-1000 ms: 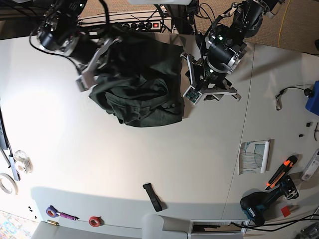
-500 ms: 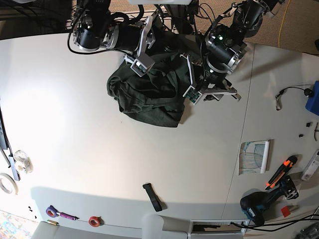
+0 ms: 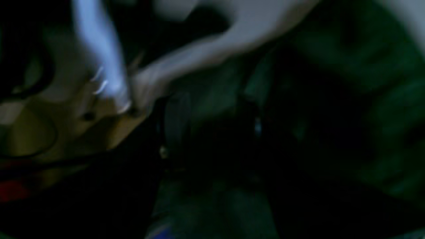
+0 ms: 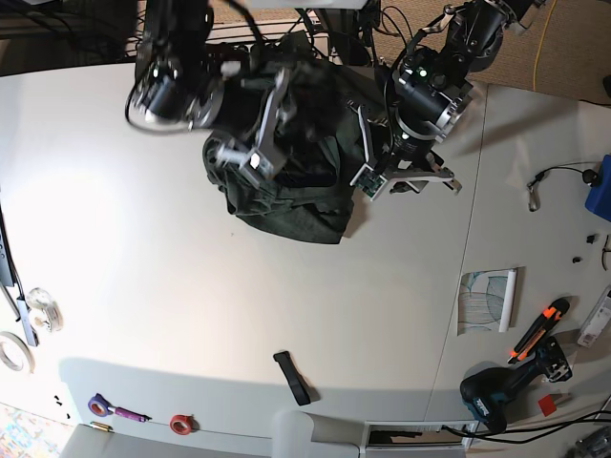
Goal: Layout the t-shirt on the table in an organized manner, then fold the t-shirt properly
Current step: 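Grasp the bundle's edge with the right gripper and lift it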
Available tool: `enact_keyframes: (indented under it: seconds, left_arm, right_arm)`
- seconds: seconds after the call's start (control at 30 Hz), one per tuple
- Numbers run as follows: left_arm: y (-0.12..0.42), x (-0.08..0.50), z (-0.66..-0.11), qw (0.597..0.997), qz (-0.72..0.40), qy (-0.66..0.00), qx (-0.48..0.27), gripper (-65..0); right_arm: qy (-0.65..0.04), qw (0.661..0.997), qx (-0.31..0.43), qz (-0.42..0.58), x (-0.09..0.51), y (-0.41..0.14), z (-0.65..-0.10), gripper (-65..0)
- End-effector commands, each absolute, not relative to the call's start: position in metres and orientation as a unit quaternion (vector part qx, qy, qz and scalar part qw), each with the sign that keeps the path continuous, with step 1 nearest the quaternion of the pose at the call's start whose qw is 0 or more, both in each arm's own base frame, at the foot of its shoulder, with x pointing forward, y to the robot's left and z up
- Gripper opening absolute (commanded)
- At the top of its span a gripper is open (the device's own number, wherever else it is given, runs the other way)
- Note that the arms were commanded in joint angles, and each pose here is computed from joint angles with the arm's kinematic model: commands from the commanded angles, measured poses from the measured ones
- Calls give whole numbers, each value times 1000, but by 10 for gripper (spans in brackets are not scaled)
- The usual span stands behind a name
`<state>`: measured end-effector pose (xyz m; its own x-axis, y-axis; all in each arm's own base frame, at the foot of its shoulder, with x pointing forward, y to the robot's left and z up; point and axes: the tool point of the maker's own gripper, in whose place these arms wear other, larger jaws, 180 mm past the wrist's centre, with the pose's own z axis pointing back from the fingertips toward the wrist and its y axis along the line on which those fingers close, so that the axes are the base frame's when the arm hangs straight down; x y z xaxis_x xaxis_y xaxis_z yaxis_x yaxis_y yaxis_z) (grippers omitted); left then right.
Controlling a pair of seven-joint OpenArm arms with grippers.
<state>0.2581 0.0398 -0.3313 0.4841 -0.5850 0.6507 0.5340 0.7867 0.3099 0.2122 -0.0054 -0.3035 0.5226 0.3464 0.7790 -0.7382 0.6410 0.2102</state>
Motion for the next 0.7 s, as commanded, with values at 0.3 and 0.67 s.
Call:
enact_keyframes:
  seconds: [0.3, 0.67]
  left_arm:
    - [38, 264, -322, 853, -322, -410, 32, -425]
    - [35, 262, -322, 853, -321, -410, 21, -425]
  right_arm:
    - [-412, 851, 66, 319, 266, -68, -301, -326]
    - [-376, 874, 57, 302, 272, -80, -331, -326]
